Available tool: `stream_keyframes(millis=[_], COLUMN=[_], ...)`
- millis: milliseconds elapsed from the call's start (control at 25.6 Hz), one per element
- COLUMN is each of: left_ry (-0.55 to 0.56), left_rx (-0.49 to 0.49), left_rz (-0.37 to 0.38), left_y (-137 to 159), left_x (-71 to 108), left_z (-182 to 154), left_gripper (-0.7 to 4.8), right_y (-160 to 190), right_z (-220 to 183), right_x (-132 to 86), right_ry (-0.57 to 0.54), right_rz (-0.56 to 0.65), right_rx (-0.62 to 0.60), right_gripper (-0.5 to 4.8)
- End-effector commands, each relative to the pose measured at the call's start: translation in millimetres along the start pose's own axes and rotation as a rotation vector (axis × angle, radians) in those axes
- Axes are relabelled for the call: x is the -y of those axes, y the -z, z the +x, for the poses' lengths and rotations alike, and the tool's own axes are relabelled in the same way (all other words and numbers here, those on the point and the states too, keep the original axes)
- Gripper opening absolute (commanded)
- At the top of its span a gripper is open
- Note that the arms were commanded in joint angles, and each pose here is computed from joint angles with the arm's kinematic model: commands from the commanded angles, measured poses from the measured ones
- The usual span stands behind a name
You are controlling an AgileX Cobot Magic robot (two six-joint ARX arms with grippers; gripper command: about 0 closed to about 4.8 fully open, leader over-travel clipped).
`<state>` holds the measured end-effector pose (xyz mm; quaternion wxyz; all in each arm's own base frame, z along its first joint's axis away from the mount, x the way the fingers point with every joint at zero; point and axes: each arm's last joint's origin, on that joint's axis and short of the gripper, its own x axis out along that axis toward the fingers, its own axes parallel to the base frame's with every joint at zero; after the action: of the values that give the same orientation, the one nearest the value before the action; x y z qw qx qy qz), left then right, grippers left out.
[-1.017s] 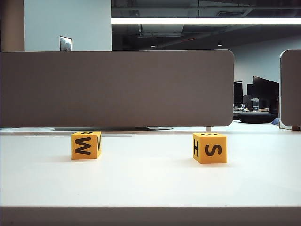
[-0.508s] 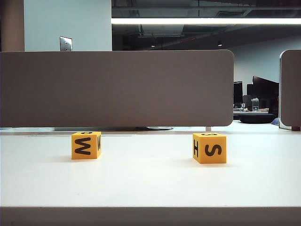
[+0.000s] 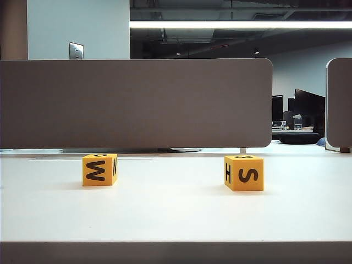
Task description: Stack the letter block on the right onto the letter block on the left.
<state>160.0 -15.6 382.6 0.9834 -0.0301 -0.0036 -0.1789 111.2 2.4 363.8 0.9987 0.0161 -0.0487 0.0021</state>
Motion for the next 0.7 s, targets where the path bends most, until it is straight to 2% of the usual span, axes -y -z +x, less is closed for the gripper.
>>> stream_keyframes(millis=[39,117,235,391,469,704], left_ry=[0.045,0.073,0.131,0.181,0.207,0.219], left_rx=[-0.030,-0.076,-0.172,-0.299,-0.360,-0.433], left_rz=[-0.098,-0.162,-0.179,-0.147,-0.156,-0.175], left_y=[-2,0,-2,-5,-6,-5], left_x=[-0.3,0.7,9.3,19.2,22.1,25.3], left_z=[18,33,42,42,40,36], left_gripper=[-0.05,-0.05,-0.05,-0.05,-0.05,-0.05], right_y=[-14,-25,-36,-38,-34,-4], right_z=[26,53,83,111,121,145], right_x=[-6,-13,-27,-44,-53,-74], right_ry=[-0.033,-0.066,-0.114,-0.148,-0.176,-0.151], right_rz=[-0.003,-0.007,-0.020,-0.037,-0.044,-0.094], right_rx=[-0.056,-0.168,-0.312,-0.392,-0.421,-0.553], right_gripper=[-0.09,-0.09,-0.09,-0.09,-0.09,-0.09])
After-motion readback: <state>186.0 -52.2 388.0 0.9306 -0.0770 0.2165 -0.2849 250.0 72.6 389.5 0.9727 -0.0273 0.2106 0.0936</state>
